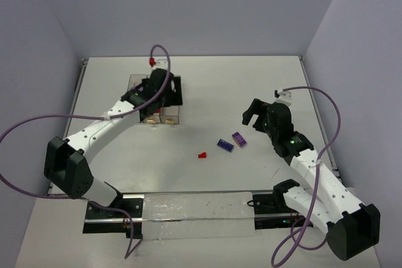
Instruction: Sort the legos into containers by color
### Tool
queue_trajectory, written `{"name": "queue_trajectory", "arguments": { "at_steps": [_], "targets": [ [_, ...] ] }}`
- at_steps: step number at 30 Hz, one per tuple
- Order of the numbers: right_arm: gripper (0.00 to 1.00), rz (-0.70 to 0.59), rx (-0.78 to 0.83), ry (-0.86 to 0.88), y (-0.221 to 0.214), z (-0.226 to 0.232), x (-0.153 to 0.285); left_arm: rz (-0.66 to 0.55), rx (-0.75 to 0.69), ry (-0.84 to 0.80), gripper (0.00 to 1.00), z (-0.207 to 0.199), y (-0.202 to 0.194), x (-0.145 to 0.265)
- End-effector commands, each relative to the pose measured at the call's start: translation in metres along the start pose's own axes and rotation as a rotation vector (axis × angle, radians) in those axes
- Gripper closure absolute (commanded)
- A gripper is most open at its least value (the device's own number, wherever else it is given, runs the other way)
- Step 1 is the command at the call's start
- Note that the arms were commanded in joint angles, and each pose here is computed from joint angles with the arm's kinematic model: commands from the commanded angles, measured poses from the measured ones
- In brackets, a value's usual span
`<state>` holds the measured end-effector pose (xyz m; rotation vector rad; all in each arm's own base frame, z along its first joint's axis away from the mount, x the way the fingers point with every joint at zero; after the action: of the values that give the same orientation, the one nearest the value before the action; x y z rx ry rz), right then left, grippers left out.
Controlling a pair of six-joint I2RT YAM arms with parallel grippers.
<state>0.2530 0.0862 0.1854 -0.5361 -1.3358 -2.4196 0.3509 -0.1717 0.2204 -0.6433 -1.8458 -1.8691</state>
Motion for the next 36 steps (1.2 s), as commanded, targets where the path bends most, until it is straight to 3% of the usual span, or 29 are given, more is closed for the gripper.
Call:
{"name": "queue_trajectory", "arguments": {
  "at_steps": [1,8,14,19,26,36],
  "targets": [
    [0.0,-0.107,0.016,-0.031,0.024,0.0,0.013,0.062,-0.156,-0.225,0.09,-0.065,-0.049,0.027],
    [0.0,-0.182,0.017,-0.077,0.026,-0.019,0.028,0.136,-0.31,-0.509,0.12,-0.144,-0.108,0.064],
    [0.0,-0.169,-0.014,-0.067,0.023,-0.018,0.03,0.213,-0.481,-0.603,0.13,-0.162,-0.147,0.065],
    [0.0,-0.153,-0.017,-0.054,0.021,-0.016,0.028,0.268,-0.601,-0.617,0.21,-0.166,-0.18,0.06],
    [0.0,-0.145,-0.015,-0.042,0.021,-0.012,0.025,0.303,-0.663,-0.578,0.35,-0.167,-0.202,0.05],
    [0.0,-0.129,-0.02,-0.031,0.017,-0.011,0.023,0.307,-0.7,-0.528,0.42,-0.164,-0.217,0.036]
  ]
}}
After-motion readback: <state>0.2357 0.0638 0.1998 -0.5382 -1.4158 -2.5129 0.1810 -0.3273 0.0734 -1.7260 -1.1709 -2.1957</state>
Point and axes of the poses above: each gripper's point midway between its finger pads, its own x axis back along the fingers, its own z axis along the line the jaws close on, y = z × x, the point moved 4 cm from there along x, back along the fingers, and after that the axes turned 8 degrees about -x, right-handed, at the moved point
